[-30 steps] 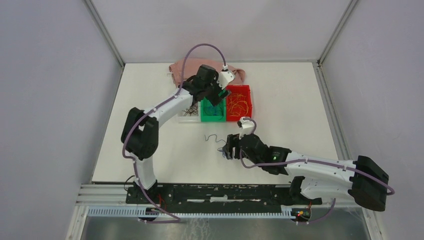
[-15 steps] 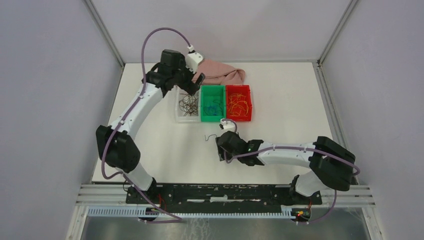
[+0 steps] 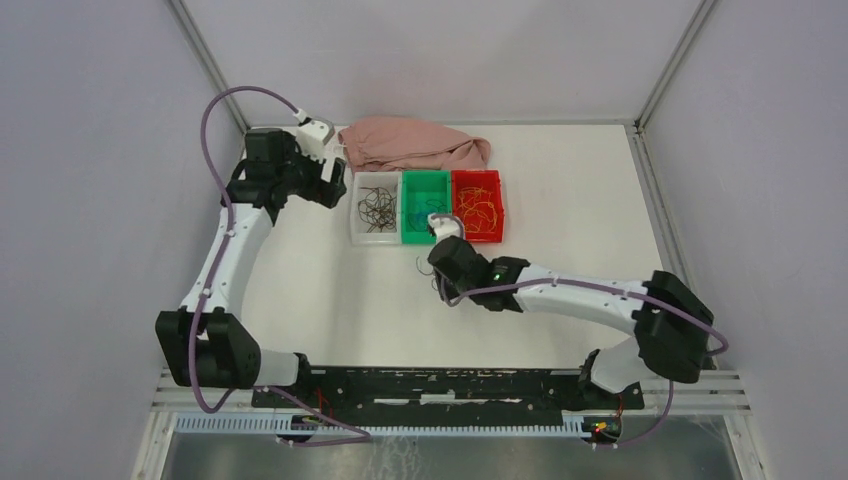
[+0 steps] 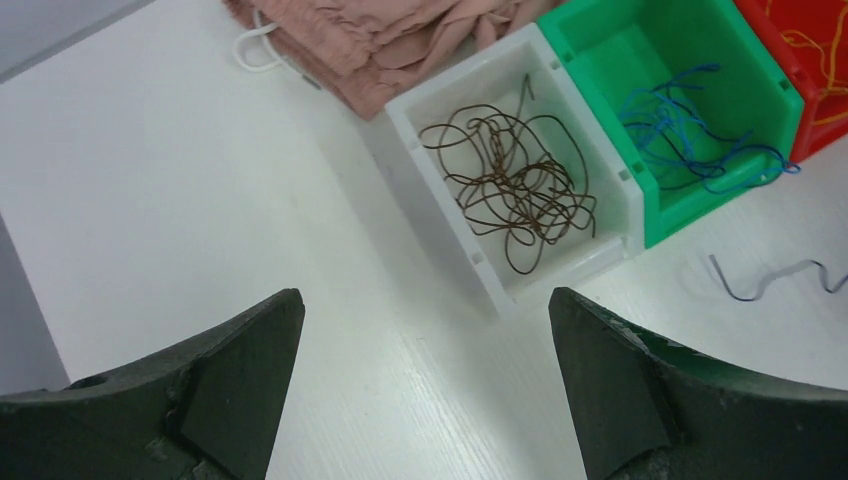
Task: Untangle the cables
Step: Pick up the cable at the center of the board, then place the cable in the bin.
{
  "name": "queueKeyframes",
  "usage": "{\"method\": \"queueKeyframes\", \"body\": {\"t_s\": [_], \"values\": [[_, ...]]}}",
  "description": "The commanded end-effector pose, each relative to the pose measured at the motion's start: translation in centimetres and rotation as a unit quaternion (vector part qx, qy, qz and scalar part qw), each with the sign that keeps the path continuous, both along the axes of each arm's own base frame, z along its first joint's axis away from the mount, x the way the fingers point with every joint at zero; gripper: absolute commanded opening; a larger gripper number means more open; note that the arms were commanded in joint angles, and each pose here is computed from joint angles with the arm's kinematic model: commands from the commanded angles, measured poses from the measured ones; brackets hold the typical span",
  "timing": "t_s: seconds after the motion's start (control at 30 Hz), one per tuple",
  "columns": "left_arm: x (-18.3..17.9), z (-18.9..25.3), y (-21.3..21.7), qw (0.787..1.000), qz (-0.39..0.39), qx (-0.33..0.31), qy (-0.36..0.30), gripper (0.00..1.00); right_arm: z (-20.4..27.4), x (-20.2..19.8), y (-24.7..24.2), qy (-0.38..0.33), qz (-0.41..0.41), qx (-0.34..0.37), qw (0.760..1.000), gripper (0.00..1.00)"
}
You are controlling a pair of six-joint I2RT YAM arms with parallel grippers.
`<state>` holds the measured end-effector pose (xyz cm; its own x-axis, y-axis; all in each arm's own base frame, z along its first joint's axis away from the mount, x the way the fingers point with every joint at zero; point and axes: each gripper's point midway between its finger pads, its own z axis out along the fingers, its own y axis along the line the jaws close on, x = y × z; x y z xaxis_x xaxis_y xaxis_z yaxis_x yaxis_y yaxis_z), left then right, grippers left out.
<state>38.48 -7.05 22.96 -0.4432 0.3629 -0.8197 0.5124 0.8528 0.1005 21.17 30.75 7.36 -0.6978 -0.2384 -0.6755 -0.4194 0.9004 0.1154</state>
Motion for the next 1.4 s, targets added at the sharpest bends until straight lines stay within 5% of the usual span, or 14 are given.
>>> {"method": "queueKeyframes", "body": {"t_s": [0.0, 0.13, 0.47, 0.87, 1.37], "values": [[1.6, 2.6, 1.4, 0.997, 0.028, -0.06, -0.043, 0.99, 12.9, 4.0, 1.2, -0.08, 0.003, 0.099, 0.992, 0.0], [1.8, 2.5, 2.4, 0.995, 0.048, -0.075, -0.054, 0.99, 16.3, 6.8, 0.9, -0.083, 0.002, 0.106, 0.991, 0.0], [1.1, 1.7, 3.3, 0.995, 0.046, -0.071, -0.049, 0.99, 16.2, 13.6, 2.5, -0.057, -0.001, 0.106, 0.993, 0.0], [1.4, 2.2, 3.9, 0.994, 0.049, -0.087, -0.054, 0.99, 9.4, 19.0, 4.6, -0.011, -0.027, 0.061, 0.998, 0.0], [1.3, 2.0, 5.4, 0.992, 0.055, -0.102, -0.047, 0.99, 1.5, 24.6, 5.1, -0.036, -0.087, -0.016, 0.995, 0.0]]}}
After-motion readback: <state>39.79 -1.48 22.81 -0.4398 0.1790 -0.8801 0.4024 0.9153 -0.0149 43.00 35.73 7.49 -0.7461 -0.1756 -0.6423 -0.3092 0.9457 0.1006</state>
